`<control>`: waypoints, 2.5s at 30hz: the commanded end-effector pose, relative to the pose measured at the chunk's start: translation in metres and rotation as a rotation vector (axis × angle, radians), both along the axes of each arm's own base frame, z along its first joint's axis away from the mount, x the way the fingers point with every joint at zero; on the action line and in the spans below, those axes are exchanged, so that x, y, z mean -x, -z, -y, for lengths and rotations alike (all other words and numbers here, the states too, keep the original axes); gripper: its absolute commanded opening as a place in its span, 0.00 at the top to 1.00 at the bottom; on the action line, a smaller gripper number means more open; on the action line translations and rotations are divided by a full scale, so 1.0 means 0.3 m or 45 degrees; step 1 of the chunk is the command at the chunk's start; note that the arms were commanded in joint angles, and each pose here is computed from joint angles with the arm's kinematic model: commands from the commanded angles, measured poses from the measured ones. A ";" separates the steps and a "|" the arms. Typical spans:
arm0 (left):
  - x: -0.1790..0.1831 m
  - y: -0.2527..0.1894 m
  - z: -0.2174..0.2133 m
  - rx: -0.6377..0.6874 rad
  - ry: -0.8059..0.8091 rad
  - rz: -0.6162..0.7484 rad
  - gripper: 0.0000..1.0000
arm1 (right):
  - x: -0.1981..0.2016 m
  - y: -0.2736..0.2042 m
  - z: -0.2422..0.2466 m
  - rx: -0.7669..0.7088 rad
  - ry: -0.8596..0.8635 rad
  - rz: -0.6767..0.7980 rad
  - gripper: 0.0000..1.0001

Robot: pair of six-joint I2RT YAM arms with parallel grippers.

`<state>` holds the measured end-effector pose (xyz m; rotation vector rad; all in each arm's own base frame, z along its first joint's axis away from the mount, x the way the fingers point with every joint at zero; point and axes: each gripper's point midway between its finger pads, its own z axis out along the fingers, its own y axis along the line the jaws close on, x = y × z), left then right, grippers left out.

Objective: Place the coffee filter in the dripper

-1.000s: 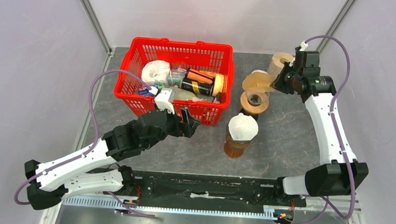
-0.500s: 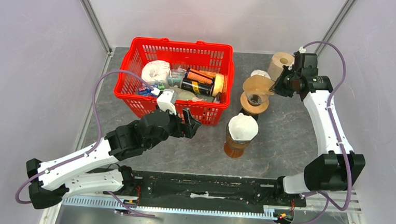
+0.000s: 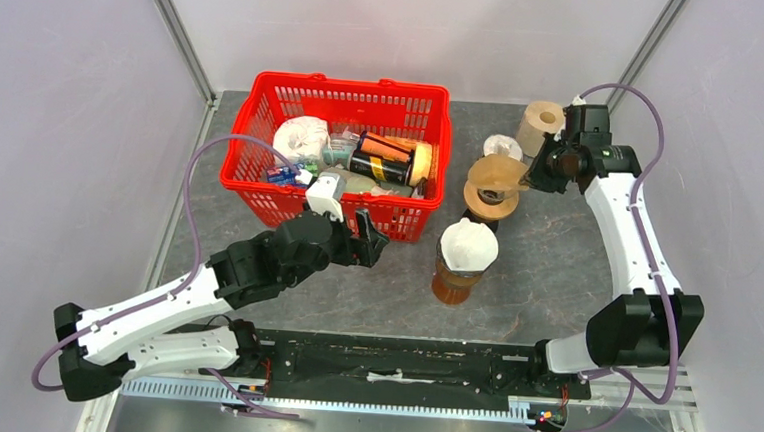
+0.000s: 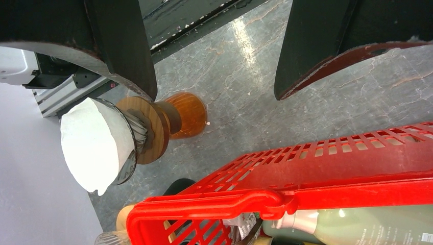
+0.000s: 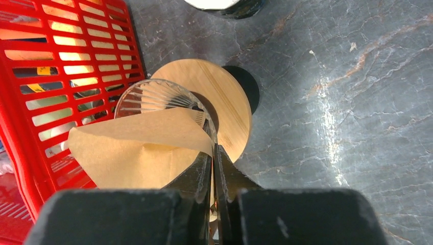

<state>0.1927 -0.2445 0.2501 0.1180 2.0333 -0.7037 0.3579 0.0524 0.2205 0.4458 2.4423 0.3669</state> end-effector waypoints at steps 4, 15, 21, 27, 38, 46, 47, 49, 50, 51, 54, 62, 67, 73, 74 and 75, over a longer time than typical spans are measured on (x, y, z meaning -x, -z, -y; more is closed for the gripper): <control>-0.012 -0.042 0.009 0.039 -0.023 0.011 0.09 | 0.006 -0.033 0.011 0.039 -0.039 0.013 0.85; -0.013 -0.041 0.004 0.026 -0.026 0.013 0.08 | -0.012 -0.120 0.041 0.125 -0.063 0.072 0.51; -0.013 -0.052 0.001 0.034 -0.028 0.021 0.08 | -0.020 -0.250 0.056 0.167 -0.069 0.204 0.45; -0.016 -0.057 0.001 0.033 -0.033 0.026 0.08 | -0.033 -0.303 -0.023 0.086 -0.195 0.258 0.58; -0.018 -0.049 -0.010 0.006 -0.045 0.021 0.07 | -0.045 -0.163 -0.137 0.271 -0.380 0.052 0.66; -0.019 -0.034 -0.012 -0.019 -0.047 0.013 0.07 | -0.041 -0.263 -0.008 0.422 -0.151 0.208 0.46; -0.021 -0.031 -0.011 -0.024 -0.048 0.010 0.07 | -0.037 -0.263 -0.004 0.399 -0.148 0.221 0.45; -0.022 -0.031 -0.007 -0.032 -0.044 0.010 0.07 | -0.034 -0.255 -0.020 0.333 -0.178 0.228 0.47; -0.023 -0.030 -0.005 -0.042 -0.042 0.007 0.07 | -0.035 -0.249 -0.019 0.324 -0.178 0.225 0.47; -0.024 -0.032 -0.004 -0.048 -0.043 0.004 0.07 | -0.035 -0.244 -0.014 0.326 -0.173 0.222 0.47; -0.026 -0.032 -0.005 -0.069 -0.045 -0.004 0.07 | -0.044 -0.223 0.022 0.318 -0.120 0.210 0.42; -0.038 0.003 -0.040 -0.172 -0.112 -0.043 0.07 | -0.030 -0.149 -0.059 0.138 -0.289 0.187 0.38; -0.051 -0.003 -0.037 -0.191 -0.139 -0.051 0.07 | -0.025 -0.107 -0.090 0.078 -0.329 0.173 0.41; -0.055 -0.016 -0.019 -0.187 -0.130 -0.057 0.07 | -0.013 -0.110 -0.033 0.177 -0.260 0.161 0.39; -0.056 -0.013 -0.018 -0.189 -0.131 -0.060 0.07 | -0.016 -0.124 -0.022 0.201 -0.251 0.177 0.39; -0.055 -0.011 -0.016 -0.190 -0.127 -0.061 0.07 | -0.018 -0.138 -0.021 0.213 -0.259 0.191 0.38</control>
